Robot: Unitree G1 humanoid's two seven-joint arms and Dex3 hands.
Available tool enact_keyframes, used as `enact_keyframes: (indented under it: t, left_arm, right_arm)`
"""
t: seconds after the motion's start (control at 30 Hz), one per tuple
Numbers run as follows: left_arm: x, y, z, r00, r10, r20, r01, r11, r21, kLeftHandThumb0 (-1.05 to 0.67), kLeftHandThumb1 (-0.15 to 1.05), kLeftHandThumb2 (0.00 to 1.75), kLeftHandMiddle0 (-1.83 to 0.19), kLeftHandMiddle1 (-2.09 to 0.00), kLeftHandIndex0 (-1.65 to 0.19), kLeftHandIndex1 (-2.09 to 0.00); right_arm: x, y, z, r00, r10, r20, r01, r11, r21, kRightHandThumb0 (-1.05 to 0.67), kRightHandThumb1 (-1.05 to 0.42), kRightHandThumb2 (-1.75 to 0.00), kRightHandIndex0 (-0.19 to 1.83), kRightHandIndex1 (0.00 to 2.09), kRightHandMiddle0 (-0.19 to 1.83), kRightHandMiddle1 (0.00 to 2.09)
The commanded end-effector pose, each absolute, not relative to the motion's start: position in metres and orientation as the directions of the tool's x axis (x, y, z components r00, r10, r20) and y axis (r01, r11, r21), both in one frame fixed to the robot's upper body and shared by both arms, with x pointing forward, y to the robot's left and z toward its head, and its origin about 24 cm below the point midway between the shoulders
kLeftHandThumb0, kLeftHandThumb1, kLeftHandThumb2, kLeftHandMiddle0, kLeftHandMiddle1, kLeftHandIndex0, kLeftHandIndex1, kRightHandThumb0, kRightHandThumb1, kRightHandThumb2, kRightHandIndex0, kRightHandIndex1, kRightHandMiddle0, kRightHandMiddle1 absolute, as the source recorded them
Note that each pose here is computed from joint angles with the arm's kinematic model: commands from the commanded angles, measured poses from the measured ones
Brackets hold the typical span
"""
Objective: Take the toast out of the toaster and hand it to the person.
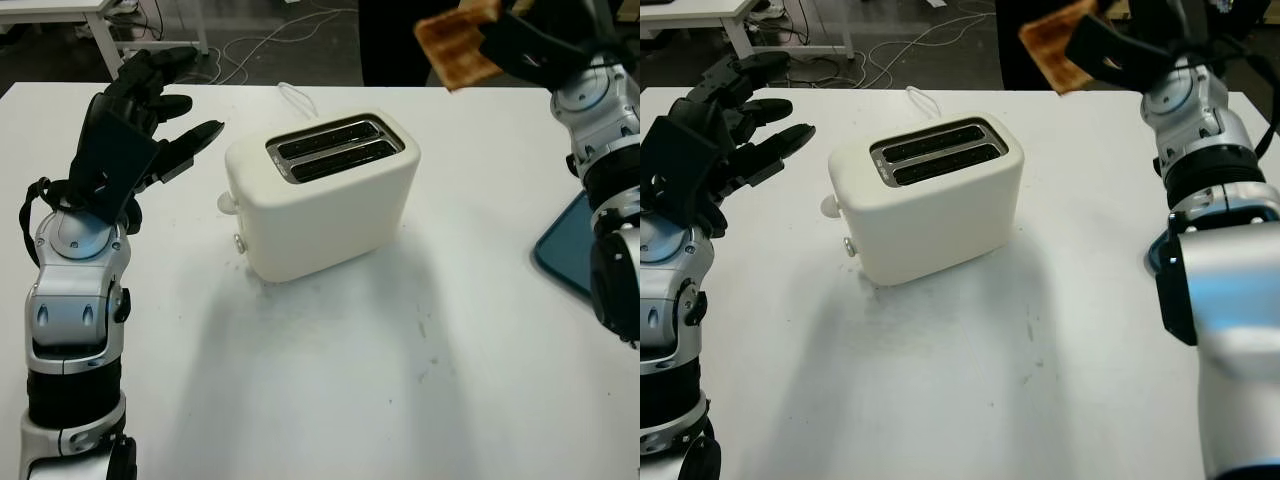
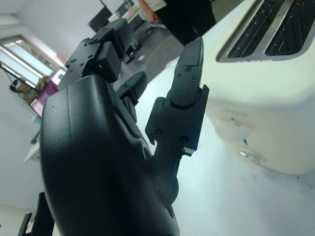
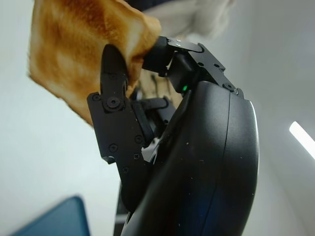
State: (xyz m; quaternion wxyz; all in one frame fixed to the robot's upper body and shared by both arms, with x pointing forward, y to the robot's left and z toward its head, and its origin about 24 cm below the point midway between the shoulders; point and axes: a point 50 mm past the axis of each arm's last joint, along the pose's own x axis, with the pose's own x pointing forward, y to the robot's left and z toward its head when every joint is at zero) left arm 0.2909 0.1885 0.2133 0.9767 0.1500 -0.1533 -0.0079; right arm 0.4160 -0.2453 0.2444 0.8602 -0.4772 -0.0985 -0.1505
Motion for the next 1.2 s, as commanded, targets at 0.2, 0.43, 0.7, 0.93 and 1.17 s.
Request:
enact_keyframes:
  t: [0.2, 0.43, 0.7, 0.93, 1.17]
  left_arm:
    - [0.29, 0.19, 0.212, 0.949, -0.068, 0.308, -0.03, 0.953, 0.302, -0.33, 0.92, 0.04, -0.06, -0.9, -0.28, -0.41]
    - [0.29, 0.191, 0.212, 0.95, -0.063, 0.306, -0.035, 0.953, 0.303, -0.32, 0.92, 0.04, -0.06, -0.9, -0.28, -0.41]
    - [0.29, 0.19, 0.211, 0.951, -0.063, 0.302, -0.031, 0.955, 0.296, -0.32, 0.92, 0.04, -0.06, -0.9, -0.28, -0.41]
    - [0.29, 0.19, 0.211, 0.951, -0.062, 0.304, -0.034, 0.953, 0.301, -0.32, 0.92, 0.05, -0.06, -0.9, -0.28, -0.41]
    - [0.29, 0.19, 0.212, 0.951, -0.063, 0.302, -0.032, 0.953, 0.301, -0.31, 0.92, 0.04, -0.06, -0.9, -0.28, -0.41]
  right_arm:
    - [0.415, -0.239, 0.2, 0.946, -0.222, 0.236, 0.323, 0.585, -0.744, -0.08, -0.92, -0.31, 0.61, 1.19, 0.93, 0.16]
    - [0.415, -0.237, 0.19, 0.945, -0.268, 0.187, 0.321, 0.655, -0.684, -0.04, -0.92, -0.3, 0.45, 1.73, 0.74, 0.69]
    - [0.416, -0.237, 0.192, 0.947, -0.26, 0.189, 0.318, 0.665, -0.676, -0.03, -0.92, -0.3, 0.46, 1.74, 0.47, 1.19]
    - [0.416, -0.234, 0.194, 0.947, -0.251, 0.202, 0.321, 0.68, -0.66, -0.03, -0.92, -0.31, 0.47, 1.75, 0.43, 1.32]
    - [0.417, -0.234, 0.199, 0.947, -0.255, 0.195, 0.319, 0.668, -0.672, -0.08, -0.92, -0.32, 0.5, 1.32, 0.77, 0.27]
